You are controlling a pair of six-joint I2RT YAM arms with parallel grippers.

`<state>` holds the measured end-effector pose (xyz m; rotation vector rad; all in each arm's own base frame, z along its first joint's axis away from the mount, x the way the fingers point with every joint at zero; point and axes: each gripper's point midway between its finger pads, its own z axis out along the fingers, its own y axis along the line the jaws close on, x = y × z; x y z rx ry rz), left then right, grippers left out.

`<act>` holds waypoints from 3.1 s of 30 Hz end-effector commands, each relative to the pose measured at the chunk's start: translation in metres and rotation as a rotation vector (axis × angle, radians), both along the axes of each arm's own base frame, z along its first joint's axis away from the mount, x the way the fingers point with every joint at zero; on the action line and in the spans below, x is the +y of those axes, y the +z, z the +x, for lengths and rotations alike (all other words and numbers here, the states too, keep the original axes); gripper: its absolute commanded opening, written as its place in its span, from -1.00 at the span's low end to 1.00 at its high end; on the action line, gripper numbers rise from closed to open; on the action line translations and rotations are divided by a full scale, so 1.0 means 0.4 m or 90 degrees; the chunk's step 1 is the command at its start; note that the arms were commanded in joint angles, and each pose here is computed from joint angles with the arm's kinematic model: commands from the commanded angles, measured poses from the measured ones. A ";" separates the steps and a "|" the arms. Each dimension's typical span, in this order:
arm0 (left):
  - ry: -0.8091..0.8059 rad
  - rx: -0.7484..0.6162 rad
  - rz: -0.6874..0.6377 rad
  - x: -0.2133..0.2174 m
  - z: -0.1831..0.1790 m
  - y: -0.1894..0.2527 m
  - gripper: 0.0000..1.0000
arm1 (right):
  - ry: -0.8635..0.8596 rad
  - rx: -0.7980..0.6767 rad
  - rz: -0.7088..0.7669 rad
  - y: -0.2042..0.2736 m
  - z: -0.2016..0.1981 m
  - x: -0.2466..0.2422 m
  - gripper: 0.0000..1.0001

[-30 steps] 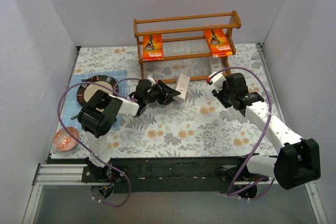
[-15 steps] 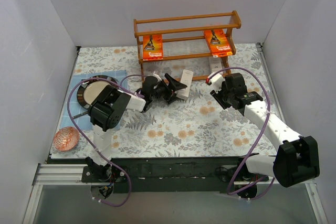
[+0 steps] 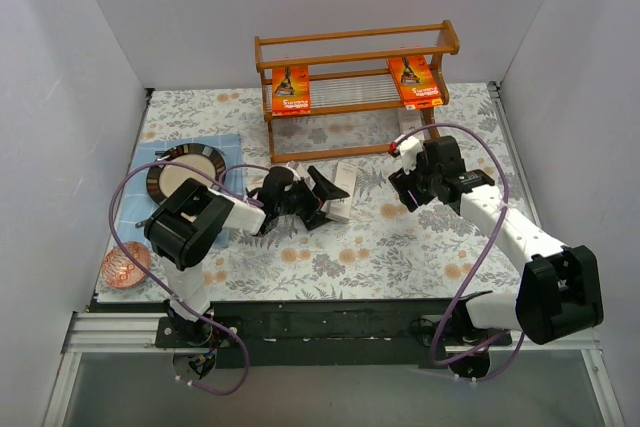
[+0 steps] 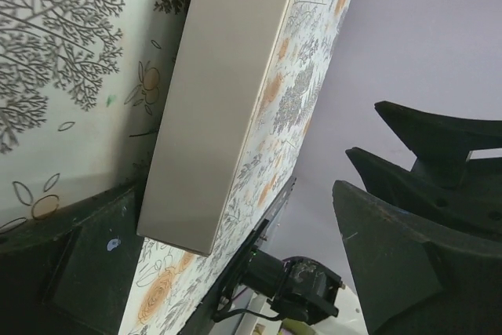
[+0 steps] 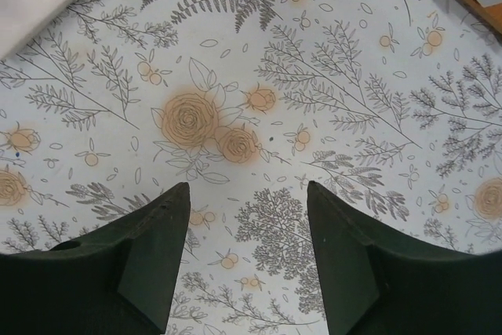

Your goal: Place and organize the shaving razors onto the shelf

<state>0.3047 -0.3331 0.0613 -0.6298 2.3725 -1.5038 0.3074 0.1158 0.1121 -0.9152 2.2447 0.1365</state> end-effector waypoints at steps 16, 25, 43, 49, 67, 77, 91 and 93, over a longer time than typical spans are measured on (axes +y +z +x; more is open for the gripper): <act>-0.186 -0.193 0.393 0.193 -0.123 0.042 0.96 | -0.192 0.087 0.204 0.044 0.013 0.276 0.90; -0.078 -0.271 0.410 0.345 -0.003 0.210 0.91 | -0.209 0.130 0.176 0.000 -0.062 0.468 0.81; 0.218 -0.304 0.328 0.698 0.112 0.384 0.87 | -0.326 0.107 0.081 -0.097 -0.056 0.451 0.67; 0.238 -0.293 0.327 0.731 0.103 0.370 0.86 | -0.317 0.141 0.069 -0.157 -0.048 0.456 0.60; 0.274 -0.261 0.298 0.765 0.113 0.333 0.84 | -0.284 0.066 0.101 -0.034 -0.013 0.416 0.06; 0.298 -0.268 0.280 0.798 0.168 0.371 0.84 | -0.308 0.007 0.103 -0.010 0.125 0.365 0.02; 0.286 -0.260 0.302 0.811 0.164 0.341 0.86 | -0.273 -0.004 0.124 -0.041 0.342 0.356 -0.13; 0.285 -0.255 0.303 0.813 0.165 0.334 0.85 | -0.261 -0.002 0.133 -0.042 0.348 0.372 -0.14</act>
